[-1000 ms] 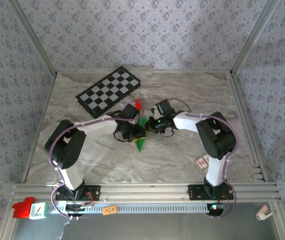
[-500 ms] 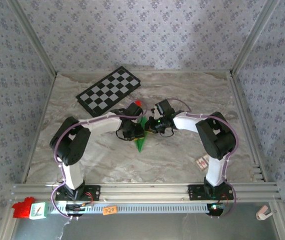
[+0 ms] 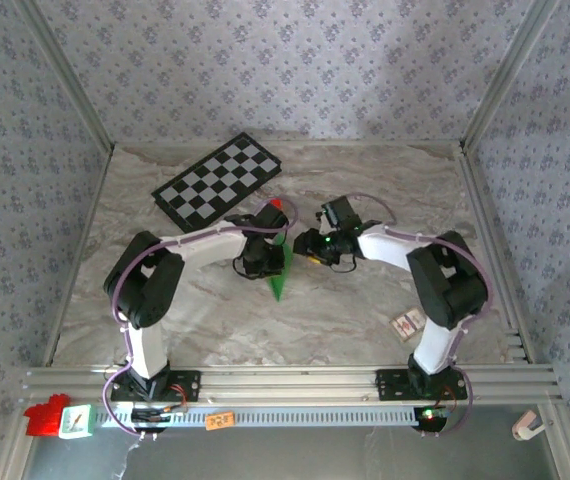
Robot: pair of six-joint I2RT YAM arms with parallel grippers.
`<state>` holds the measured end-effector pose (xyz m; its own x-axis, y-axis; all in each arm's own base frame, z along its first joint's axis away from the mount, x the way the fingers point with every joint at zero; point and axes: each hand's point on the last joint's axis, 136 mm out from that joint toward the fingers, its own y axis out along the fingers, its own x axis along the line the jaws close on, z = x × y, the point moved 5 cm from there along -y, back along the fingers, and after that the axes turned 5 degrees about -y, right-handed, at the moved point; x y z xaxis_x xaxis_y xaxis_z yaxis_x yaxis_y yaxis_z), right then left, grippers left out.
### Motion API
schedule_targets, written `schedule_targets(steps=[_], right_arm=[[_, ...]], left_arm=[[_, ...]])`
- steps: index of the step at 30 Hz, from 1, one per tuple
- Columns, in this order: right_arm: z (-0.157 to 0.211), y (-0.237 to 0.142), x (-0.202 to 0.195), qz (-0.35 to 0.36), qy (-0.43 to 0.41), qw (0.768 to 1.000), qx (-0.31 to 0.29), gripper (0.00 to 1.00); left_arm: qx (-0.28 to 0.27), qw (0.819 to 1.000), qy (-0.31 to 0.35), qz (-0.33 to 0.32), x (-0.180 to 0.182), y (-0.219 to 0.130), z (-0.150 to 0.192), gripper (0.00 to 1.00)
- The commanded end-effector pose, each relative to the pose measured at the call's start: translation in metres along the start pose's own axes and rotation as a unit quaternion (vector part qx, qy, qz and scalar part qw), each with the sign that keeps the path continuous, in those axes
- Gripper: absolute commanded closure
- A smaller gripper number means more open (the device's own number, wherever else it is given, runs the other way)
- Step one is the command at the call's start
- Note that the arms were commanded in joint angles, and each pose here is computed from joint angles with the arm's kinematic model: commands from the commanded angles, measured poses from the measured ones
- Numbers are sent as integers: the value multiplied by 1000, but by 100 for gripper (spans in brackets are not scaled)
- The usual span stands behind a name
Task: Fold a paper plane with a square sheet of paper (pick it up from the middle)
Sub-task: Move a paper plane to the center of the table.
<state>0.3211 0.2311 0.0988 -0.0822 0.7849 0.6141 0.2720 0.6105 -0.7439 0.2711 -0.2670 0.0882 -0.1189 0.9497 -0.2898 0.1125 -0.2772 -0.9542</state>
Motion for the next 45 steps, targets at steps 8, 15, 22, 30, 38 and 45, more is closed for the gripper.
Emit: schedule_targets(steps=[8,15,22,30,38,45], right_arm=[[-12,-77,-45,135,23,981,-141,31],[-11,-92,-54,155,27,974,-165,27],[-8,-93,-58,151,34,975,-162,27],[-8,-91,-58,145,35,976,-160,27],[-8,-96,-60,160,22,973,-164,22],[-12,-114,-64,183,-17,965,-188,6]], left_arm=[[-36,994,63,-76,-6,-17,-25,90],[-22,995,58,-83,-17,0,-34,87],[-6,994,39,-104,-9,16,-31,80],[0,993,41,-107,-10,22,-29,82],[-52,995,47,-74,-33,1,-49,92],[-95,993,58,-49,-63,-2,-77,93]])
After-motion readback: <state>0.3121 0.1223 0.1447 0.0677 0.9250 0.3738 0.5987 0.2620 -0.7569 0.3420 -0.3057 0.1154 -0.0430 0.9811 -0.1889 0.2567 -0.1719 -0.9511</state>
